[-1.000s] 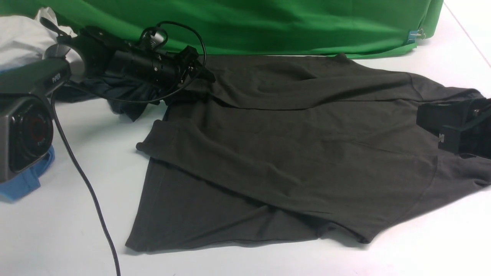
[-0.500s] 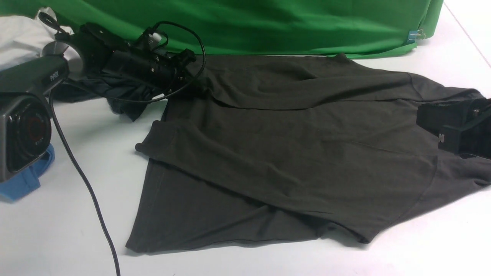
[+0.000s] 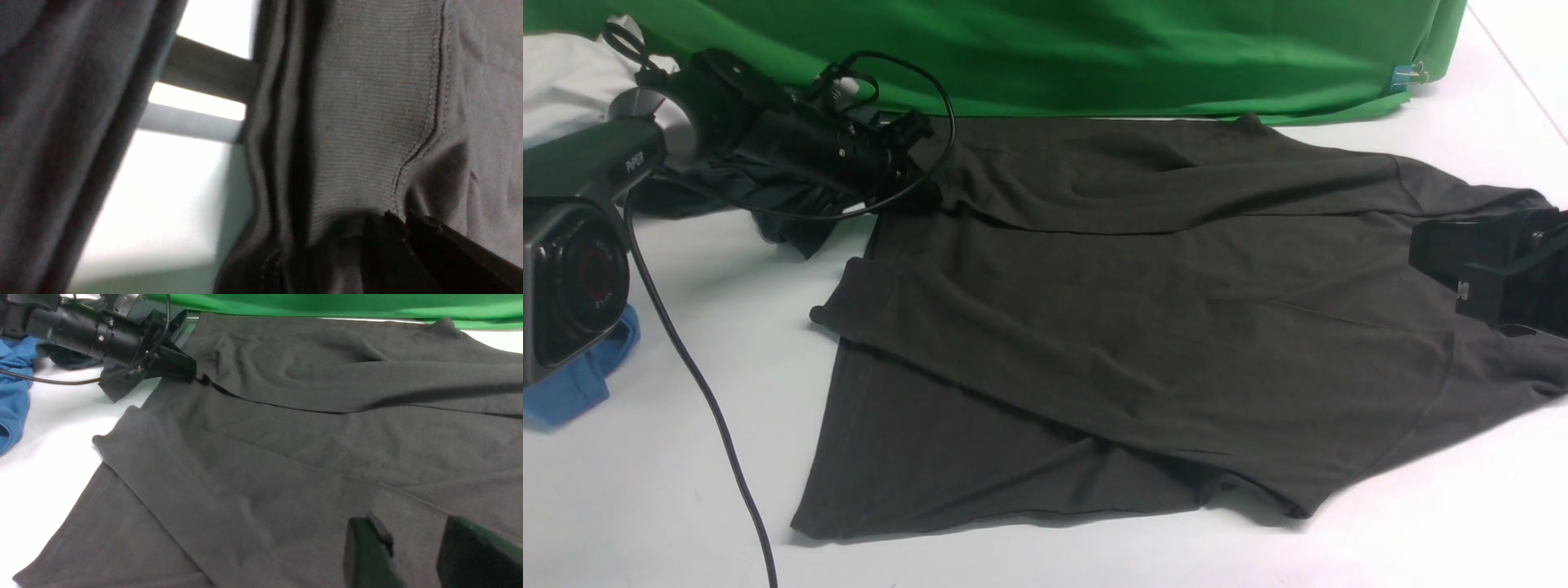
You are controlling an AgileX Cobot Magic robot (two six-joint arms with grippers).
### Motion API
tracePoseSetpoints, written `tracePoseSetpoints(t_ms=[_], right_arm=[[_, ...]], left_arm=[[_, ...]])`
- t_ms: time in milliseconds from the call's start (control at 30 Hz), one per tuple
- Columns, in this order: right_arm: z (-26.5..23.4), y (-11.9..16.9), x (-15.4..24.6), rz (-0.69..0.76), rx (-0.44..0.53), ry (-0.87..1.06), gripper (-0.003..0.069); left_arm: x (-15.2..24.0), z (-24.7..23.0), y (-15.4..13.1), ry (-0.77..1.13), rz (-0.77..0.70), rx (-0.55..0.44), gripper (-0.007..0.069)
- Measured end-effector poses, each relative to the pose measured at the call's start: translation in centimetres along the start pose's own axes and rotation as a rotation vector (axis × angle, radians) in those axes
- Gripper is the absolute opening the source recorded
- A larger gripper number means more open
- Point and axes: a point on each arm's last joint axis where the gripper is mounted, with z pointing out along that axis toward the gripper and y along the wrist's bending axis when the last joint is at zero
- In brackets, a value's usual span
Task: Fold a long-sleeved shirt on a white desktop.
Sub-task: 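Grab the top left corner of the dark shirt with the left gripper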
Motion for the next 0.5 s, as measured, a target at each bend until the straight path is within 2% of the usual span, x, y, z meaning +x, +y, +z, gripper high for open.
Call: tracePoseSetpoints(t_ms=[200,333,367,433,500], right_arm=[[0.0,0.0,0.0,0.0,0.0,0.0,0.0244],[0.0,0.0,0.0,0.0,0.0,0.0,0.0244],[0.0,0.0,0.0,0.0,0.0,0.0,0.0244],[0.0,0.0,0.0,0.0,0.0,0.0,0.0244],[0.0,0.0,0.0,0.0,0.0,0.0,0.0244]], left_arm=[[-0.02,0.0,0.02,-0.002,-0.056,-0.003,0.0123],[0.07,0.0,0.05,0.008,-0.059,-0.006,0.0246],[0.07,0.0,0.05,0.008,-0.059,-0.006,0.0253],[0.14,0.0,0.03,0.015,-0.059,-0.004,0.0349],[0.14,-0.12,-0.09,0.018,-0.056,-0.001,0.0412]])
